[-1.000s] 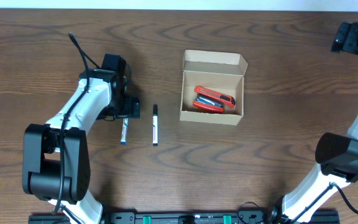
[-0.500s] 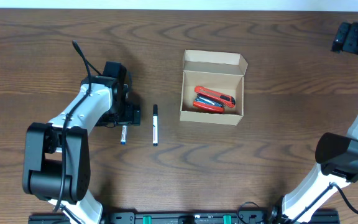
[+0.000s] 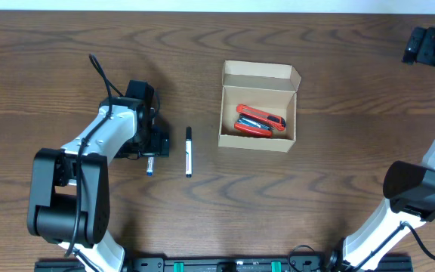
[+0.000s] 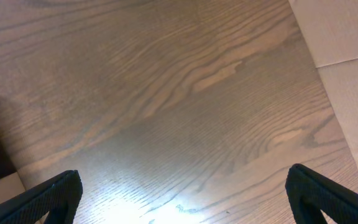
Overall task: Pack container
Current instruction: 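Lower the left gripper and close it on the blue-capped marker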
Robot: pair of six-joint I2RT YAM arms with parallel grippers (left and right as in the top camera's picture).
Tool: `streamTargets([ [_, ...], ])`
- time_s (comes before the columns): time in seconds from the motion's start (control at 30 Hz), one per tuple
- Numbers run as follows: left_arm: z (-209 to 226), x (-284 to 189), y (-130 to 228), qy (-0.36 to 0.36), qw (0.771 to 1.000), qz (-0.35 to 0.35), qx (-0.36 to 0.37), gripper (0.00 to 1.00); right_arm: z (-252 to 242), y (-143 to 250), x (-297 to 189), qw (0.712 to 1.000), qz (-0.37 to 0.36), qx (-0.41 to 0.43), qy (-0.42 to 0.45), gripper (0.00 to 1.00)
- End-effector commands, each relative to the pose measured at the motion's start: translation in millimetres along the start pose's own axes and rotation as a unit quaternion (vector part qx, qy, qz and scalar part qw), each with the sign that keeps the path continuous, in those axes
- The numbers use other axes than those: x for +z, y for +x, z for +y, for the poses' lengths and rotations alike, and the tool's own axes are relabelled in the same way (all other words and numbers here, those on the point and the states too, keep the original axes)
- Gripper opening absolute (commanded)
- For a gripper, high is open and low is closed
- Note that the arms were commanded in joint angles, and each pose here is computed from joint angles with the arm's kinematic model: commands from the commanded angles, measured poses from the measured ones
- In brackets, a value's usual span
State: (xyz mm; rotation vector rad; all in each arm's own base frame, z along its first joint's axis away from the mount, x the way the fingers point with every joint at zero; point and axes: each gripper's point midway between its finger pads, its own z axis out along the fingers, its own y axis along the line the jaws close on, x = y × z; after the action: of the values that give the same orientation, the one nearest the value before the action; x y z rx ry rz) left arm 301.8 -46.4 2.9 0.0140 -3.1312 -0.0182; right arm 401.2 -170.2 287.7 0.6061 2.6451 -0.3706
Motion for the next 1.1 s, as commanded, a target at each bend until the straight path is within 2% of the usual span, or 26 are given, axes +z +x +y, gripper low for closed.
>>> streamTargets([
  [0.0, 0, 2, 1, 0.0, 1.0, 0.004, 0.003, 0.95, -5, -2, -7, 1.0, -0.009, 0.011, 0.003, 0.99],
  [0.37, -1, 2, -6, 0.002, 1.0, -0.011, 0.003, 0.95, -5, -2, -7, 1.0, -0.009, 0.011, 0.003, 0.99],
  [0.63, -11, 2, -5, 0.032, 0.999, -0.006, -0.022, 0.95, -5, -2, -7, 1.0, -0.009, 0.011, 0.003, 0.99],
  [1.0, -10, 2, -5, 0.029, 0.999, -0.007, -0.021, 0.95, -5, -2, -6, 1.0, -0.009, 0.011, 0.003, 0.99],
  [1.03, -10, 2, -5, 0.028, 0.999, -0.007, -0.021, 0.98, -5, -2, -7, 1.0, -0.009, 0.011, 0.003, 0.99],
  [1.07, -10, 2, -5, 0.028, 0.999, -0.007, -0.021, 0.89, -5, -2, -7, 1.0, -0.009, 0.011, 0.003, 0.99],
])
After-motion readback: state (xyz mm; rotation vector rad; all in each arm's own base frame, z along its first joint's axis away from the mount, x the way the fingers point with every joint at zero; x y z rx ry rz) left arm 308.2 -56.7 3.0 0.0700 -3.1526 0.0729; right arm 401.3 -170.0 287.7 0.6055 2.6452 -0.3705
